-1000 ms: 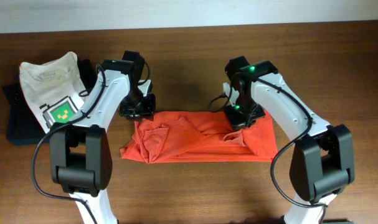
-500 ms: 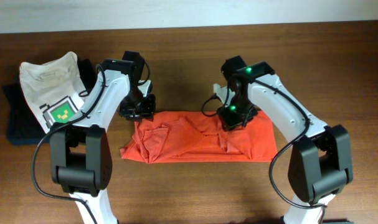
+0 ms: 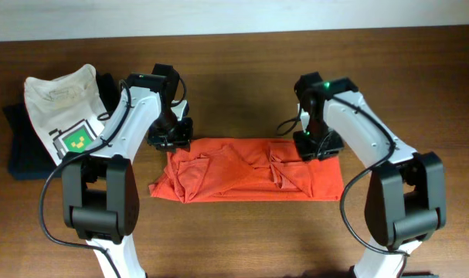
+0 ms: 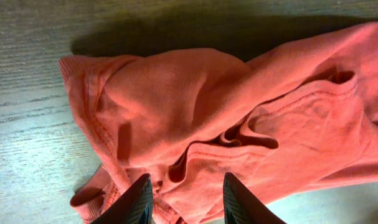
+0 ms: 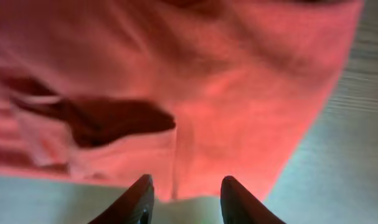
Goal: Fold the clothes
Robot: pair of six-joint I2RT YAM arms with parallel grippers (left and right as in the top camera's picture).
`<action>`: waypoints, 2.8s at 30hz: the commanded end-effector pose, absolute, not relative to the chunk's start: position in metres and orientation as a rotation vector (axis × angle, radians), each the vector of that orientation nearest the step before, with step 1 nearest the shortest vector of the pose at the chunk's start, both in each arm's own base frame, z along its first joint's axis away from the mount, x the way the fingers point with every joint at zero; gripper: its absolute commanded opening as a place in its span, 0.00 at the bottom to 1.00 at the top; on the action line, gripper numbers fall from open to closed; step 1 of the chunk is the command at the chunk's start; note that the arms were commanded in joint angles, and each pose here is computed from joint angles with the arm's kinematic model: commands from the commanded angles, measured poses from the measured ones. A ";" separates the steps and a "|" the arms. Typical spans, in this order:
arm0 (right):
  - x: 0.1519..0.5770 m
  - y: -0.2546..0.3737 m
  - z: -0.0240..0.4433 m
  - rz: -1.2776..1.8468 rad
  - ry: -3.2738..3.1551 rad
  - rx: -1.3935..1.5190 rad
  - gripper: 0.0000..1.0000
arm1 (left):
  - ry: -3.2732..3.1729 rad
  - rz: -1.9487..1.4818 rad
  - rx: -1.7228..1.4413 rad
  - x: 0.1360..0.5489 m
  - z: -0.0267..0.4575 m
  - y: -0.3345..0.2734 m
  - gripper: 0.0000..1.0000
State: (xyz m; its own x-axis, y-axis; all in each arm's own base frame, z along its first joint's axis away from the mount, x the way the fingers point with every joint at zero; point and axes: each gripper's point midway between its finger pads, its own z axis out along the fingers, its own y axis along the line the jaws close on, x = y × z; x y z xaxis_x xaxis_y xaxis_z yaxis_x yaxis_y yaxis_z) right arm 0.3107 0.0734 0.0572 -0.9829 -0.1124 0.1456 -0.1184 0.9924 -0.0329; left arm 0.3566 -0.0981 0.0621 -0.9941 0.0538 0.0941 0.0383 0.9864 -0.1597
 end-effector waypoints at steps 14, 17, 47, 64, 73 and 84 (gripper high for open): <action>0.259 0.182 0.067 -1.077 -2.669 0.707 0.39 | -3.057 0.266 -0.064 0.359 0.075 -0.100 0.37; 0.270 0.180 0.077 -1.029 -2.712 0.717 0.39 | -3.046 0.213 -0.062 0.355 0.074 -0.093 0.43; 0.315 0.021 0.115 0.065 -3.150 -0.064 0.52 | -3.015 -0.019 -0.110 0.346 0.033 -0.054 0.00; 0.319 -0.012 0.115 0.059 -3.152 -0.157 0.53 | -3.058 0.215 -0.667 0.313 0.113 -0.261 0.01; 0.318 -0.010 0.115 0.047 -3.148 -0.153 0.53 | -2.992 0.223 -0.779 0.295 0.083 -0.299 0.09; 0.318 0.013 0.115 -0.157 -3.148 -0.048 0.64 | -2.979 0.464 -0.876 0.317 0.123 -0.301 0.37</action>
State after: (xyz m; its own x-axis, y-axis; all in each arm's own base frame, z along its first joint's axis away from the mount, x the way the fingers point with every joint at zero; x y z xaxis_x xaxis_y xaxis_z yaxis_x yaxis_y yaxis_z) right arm 0.3159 -0.0040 0.1104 -0.9962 0.0872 0.0047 0.0872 0.9962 -0.0021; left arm 0.2839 -0.3313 0.0972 -0.8415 0.5393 -0.0307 0.5116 0.7773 -0.3662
